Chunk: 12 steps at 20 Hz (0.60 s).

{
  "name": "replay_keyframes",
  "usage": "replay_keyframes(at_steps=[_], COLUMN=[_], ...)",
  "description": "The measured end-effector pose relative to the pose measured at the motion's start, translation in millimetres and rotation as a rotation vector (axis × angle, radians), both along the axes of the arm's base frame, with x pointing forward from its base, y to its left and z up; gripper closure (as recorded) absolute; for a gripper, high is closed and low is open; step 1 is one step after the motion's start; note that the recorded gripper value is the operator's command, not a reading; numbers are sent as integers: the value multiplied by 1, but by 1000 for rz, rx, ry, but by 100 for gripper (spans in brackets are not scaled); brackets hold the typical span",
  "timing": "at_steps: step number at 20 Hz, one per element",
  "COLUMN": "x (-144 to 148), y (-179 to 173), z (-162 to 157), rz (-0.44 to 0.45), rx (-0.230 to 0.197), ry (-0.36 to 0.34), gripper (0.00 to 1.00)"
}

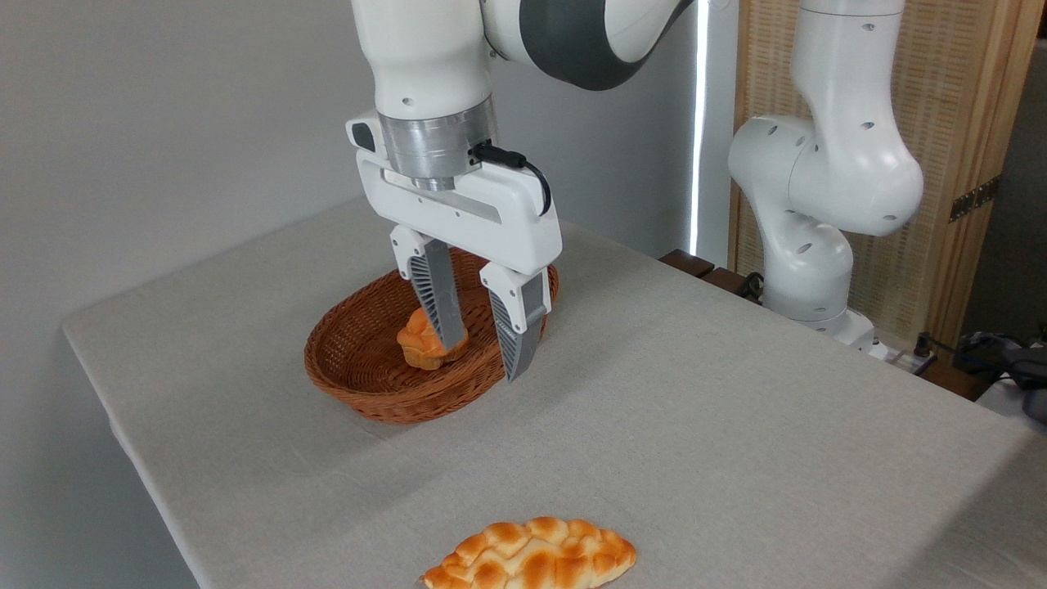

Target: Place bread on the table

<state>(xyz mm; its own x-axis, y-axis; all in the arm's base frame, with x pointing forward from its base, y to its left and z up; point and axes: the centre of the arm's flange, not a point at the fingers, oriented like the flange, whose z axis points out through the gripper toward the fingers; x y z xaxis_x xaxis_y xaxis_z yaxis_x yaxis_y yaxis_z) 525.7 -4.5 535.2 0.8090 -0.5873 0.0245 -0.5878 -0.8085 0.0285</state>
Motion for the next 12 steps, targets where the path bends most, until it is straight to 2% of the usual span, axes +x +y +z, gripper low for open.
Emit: replay_keyframes(at_steps=[5,12], x=[9,13], y=[-7,-11], z=[0,-5], rz=[-11,-97], rx=[1,5], ry=[-54,-57], gripper=[0,0])
